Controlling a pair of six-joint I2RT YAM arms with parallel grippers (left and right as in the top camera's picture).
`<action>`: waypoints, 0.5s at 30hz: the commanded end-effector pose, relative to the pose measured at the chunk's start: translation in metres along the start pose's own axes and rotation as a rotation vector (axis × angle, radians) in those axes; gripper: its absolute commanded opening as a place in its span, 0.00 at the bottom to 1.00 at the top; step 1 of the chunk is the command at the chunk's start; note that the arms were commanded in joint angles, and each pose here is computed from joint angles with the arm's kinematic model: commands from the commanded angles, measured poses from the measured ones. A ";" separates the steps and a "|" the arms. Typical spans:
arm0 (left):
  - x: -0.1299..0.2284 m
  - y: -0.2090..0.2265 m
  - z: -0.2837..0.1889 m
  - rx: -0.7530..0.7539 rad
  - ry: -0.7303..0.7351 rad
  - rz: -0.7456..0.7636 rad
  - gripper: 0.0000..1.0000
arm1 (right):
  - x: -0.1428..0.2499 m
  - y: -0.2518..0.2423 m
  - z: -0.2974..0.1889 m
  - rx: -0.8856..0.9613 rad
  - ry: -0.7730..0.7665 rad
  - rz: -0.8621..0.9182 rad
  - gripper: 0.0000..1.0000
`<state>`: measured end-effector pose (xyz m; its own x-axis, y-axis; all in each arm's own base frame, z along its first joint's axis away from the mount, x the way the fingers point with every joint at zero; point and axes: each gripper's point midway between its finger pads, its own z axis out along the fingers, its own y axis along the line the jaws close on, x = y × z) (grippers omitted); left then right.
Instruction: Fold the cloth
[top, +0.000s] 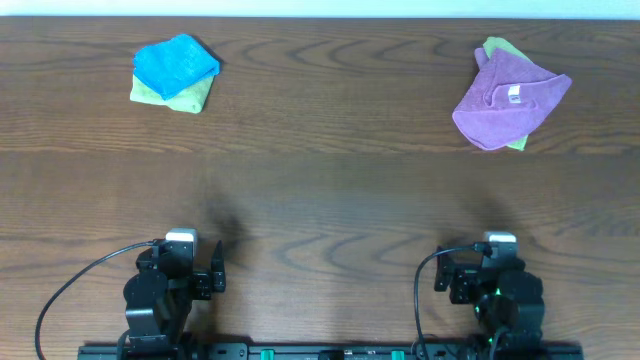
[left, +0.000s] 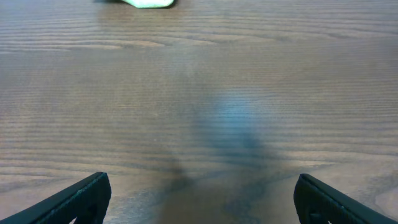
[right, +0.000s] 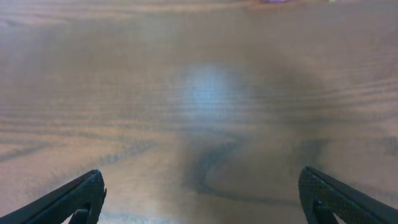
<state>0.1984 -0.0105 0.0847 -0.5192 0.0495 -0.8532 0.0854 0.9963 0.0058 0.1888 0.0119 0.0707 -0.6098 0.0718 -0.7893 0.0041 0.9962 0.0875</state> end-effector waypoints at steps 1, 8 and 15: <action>0.001 0.000 0.001 0.000 -0.004 0.016 0.95 | -0.011 -0.003 -0.006 0.018 0.009 0.023 0.99; 0.001 0.000 0.001 0.000 -0.004 0.016 0.96 | -0.041 -0.011 -0.019 0.066 0.033 0.118 0.99; 0.001 0.000 0.001 0.000 -0.004 0.016 0.96 | -0.083 -0.022 -0.030 0.130 0.097 0.219 0.99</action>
<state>0.1984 -0.0105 0.0847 -0.5188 0.0495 -0.8534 0.0854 0.9963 0.0059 0.2078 -0.0111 0.1359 -0.6715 0.2313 -0.7040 0.1875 0.9721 0.1406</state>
